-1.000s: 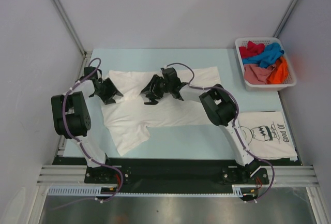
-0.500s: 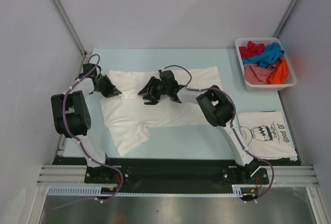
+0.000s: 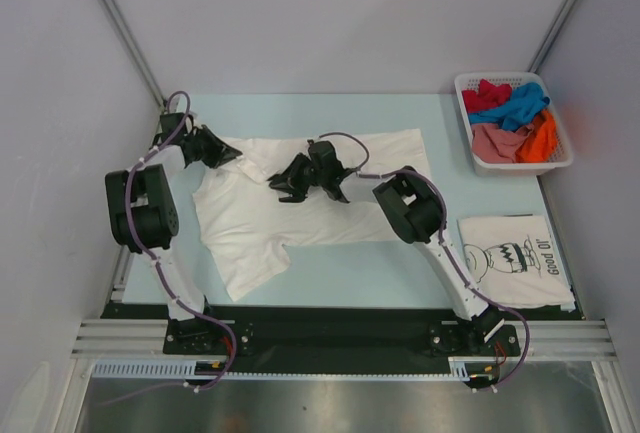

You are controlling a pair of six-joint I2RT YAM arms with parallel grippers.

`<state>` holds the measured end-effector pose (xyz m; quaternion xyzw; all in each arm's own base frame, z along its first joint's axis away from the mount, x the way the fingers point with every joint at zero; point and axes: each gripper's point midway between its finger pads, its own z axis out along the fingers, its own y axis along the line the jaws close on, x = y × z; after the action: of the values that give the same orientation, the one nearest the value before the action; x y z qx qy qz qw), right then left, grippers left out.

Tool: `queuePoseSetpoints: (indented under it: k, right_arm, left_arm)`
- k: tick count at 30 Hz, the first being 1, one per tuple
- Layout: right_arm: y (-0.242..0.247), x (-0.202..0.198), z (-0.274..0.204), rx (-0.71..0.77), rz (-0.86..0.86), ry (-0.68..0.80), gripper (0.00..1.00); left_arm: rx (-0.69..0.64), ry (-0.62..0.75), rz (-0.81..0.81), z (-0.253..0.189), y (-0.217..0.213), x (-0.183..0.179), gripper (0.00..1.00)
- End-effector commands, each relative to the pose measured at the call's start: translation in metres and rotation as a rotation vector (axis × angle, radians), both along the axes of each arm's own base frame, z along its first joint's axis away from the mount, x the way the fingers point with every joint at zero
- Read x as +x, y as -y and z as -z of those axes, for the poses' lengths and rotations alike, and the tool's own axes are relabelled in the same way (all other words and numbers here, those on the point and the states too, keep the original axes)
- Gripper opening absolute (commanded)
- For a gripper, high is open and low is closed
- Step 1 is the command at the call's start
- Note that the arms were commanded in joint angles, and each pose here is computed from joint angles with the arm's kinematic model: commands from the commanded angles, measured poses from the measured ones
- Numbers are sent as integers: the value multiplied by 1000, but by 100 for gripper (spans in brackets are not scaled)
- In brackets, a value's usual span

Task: Fold and stack the t-shirts
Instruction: Fold the tshirt

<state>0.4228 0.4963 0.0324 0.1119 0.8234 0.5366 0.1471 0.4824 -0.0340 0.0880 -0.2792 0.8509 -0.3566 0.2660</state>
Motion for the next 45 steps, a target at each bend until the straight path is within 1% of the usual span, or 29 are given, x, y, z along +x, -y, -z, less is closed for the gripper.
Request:
queuePoseSetpoints:
  k: [1,3,4,6,10,18,20,21,22,24,25,27,29,30,35,36,38,40,45]
  right_arm:
    - [-18,9,-27,98,25,38,18]
    - [-19,13,-24,99,45,33,20]
    - [-22,13,-28,108,50,42,20]
    - [-25,16,-23,113,74,19,22]
    - [-31,24,-24,128,110,7,26]
    - [-38,38,-26,157,161,-7,27]
    - [-36,41,-24,132,186,-27,28]
    - [-34,37,-13,92,195,-61,28]
    - [-31,41,-21,85,226,-51,28]
    - [-29,38,-15,49,249,-57,29]
    - [-28,39,-15,29,262,-49,34]
    - [-28,38,-9,-2,266,-65,37]
    - [-27,39,-9,-27,289,-71,37]
    - [-20,39,0,-68,325,-88,37]
    - [-20,36,-3,-134,387,-103,38]
    - [-13,33,10,-191,409,-128,38]
    - [-12,36,8,-225,432,-126,39]
    - [-4,35,18,-287,459,-135,39]
    - [-2,34,27,-337,496,-154,36]
  left_arm:
    - [-52,146,7,-34,2,26,0]
    - [-91,158,7,-40,7,29,0]
    - [-91,202,7,-47,7,36,0]
    - [-105,222,-6,-52,5,41,0]
    - [-139,230,-11,-57,7,46,0]
    - [-158,247,-12,-59,8,52,0]
    - [-171,242,-11,-58,9,53,0]
    - [-172,241,-11,-57,9,54,0]
    - [-174,239,-7,-57,11,53,0]
    - [-171,239,-6,-56,11,52,0]
    - [-172,236,-6,-55,11,51,0]
    - [-170,235,-4,-53,13,51,1]
    - [-171,234,-6,-54,12,50,0]
    - [-172,230,-5,-52,14,48,0]
    - [-171,230,-8,-50,14,44,0]
    - [-175,227,-9,-49,14,43,0]
    - [-179,227,-6,-49,15,41,0]
    - [-179,223,-6,-47,16,38,0]
    - [-189,225,-6,-46,19,33,0]
